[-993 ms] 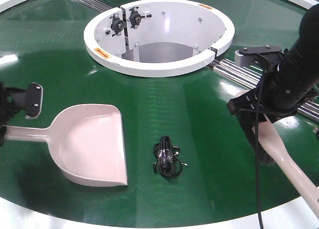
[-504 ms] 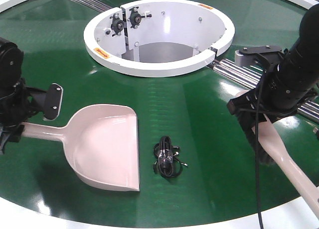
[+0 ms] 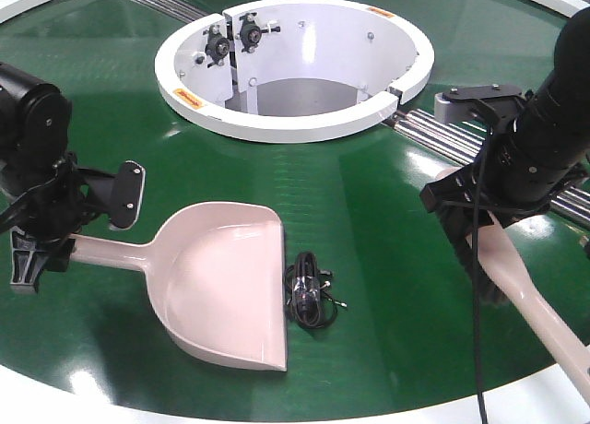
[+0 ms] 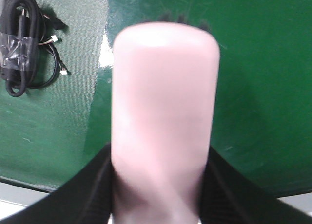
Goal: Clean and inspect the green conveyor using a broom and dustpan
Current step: 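Slide the dustpan with the left gripper toward the black cable bundle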
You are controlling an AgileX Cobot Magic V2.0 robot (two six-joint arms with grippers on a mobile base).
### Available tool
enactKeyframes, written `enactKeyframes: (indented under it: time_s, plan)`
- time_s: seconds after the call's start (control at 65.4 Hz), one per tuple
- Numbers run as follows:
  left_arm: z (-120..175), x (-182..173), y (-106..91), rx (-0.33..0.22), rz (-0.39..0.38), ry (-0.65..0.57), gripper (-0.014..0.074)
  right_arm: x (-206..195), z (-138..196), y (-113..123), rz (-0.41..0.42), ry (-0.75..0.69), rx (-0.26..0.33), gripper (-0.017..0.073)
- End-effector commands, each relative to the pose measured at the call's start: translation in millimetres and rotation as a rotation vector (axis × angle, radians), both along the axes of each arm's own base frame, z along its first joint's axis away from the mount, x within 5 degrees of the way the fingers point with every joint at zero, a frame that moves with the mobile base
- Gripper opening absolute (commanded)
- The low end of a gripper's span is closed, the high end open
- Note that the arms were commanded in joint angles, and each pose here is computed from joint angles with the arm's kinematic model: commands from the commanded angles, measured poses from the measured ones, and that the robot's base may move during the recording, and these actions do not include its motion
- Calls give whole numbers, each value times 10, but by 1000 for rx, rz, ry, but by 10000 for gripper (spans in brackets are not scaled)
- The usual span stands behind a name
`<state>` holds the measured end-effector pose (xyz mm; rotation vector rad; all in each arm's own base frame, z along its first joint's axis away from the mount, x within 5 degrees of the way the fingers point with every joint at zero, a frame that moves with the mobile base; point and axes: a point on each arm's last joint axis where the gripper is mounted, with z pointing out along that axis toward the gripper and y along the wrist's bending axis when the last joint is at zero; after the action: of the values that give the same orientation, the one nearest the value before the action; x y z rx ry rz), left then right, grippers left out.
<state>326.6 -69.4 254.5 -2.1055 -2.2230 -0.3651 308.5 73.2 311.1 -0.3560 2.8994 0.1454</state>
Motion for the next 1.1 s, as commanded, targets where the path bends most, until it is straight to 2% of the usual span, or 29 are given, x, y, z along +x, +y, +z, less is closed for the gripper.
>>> enactKeyframes:
  time_s: [0.0,0.199,0.397,0.642,1.085]
  plan:
    - [142,-55,-48,-17,12,-10,-8,-100,211,-32,8,-25,7,-3]
    - [117,-35,-29,1,58,-20,-8,-100,211,-32,7,-25,7,-3]
    - [131,-18,15,54,40,-36,-8,-99,211,-31,7,-26,7,-3]
    - [130,-20,9,50,39,-35,-8,-100,211,-32,8,-25,7,-3]
    - [104,-56,-89,-63,67,3,-8,-100,211,-32,8,-25,7,-3]
